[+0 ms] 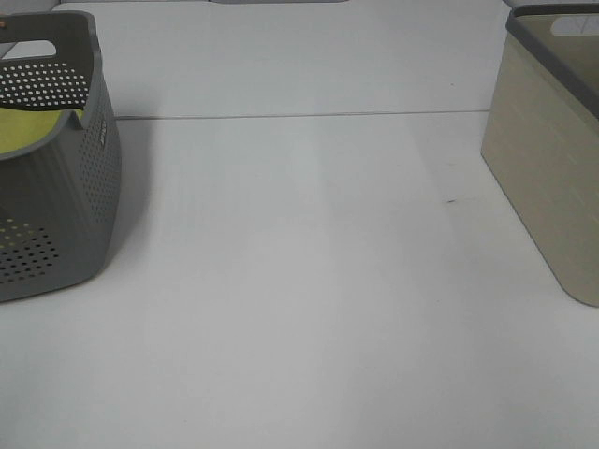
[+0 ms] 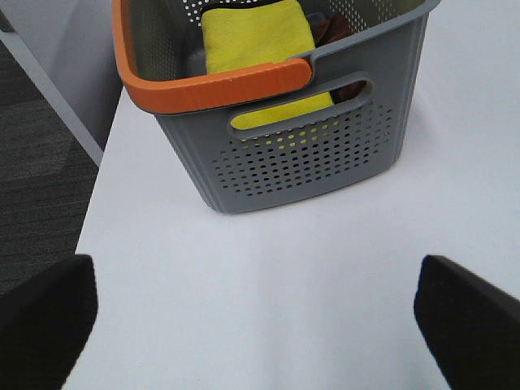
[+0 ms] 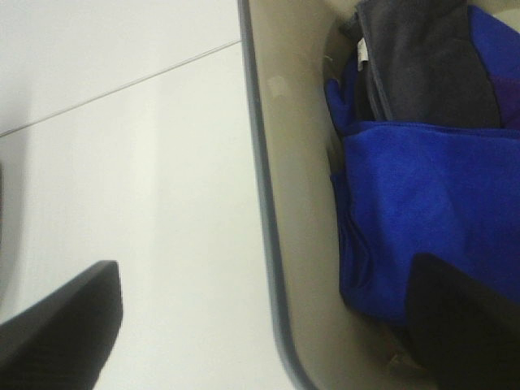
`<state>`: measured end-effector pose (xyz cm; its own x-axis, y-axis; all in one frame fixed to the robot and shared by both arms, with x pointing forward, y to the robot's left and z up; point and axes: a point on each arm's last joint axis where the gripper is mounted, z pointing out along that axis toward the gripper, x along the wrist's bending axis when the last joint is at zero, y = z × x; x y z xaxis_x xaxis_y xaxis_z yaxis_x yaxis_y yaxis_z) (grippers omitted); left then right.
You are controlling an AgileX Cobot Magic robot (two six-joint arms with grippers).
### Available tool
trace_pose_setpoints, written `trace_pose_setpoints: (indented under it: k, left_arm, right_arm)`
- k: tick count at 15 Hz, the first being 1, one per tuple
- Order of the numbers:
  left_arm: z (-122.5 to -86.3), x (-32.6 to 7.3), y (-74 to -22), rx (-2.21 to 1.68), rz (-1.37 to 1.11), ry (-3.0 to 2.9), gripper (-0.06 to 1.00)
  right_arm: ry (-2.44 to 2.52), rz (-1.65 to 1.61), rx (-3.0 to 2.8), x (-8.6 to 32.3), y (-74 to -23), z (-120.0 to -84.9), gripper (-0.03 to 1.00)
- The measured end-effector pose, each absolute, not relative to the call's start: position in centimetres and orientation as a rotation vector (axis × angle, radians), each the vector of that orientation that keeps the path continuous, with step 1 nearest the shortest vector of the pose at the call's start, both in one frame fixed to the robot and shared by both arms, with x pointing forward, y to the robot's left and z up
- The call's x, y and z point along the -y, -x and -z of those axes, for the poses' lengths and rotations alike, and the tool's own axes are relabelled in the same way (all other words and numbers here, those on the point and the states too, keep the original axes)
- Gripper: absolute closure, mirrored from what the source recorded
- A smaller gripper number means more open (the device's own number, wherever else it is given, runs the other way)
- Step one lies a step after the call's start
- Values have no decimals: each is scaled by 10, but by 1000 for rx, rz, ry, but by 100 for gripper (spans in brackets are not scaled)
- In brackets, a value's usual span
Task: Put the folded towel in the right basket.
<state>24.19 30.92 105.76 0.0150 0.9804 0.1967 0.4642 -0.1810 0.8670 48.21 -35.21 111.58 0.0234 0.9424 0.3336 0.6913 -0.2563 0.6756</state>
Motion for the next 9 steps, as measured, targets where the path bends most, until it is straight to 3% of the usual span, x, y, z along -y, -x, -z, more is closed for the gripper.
trace_pose_setpoints:
  k: [5,9]
  left_arm:
    - [-1058,-309,-242,-1486,-1113,-1701,-4]
    - [-1058,-309,-242,-1486,-1113,-1701,-4]
  right_arm:
    - [-1762,-1142,-1698,318,-422,-1158,9]
    - [-1595,-1041,-1859,288,-370,-1140,10]
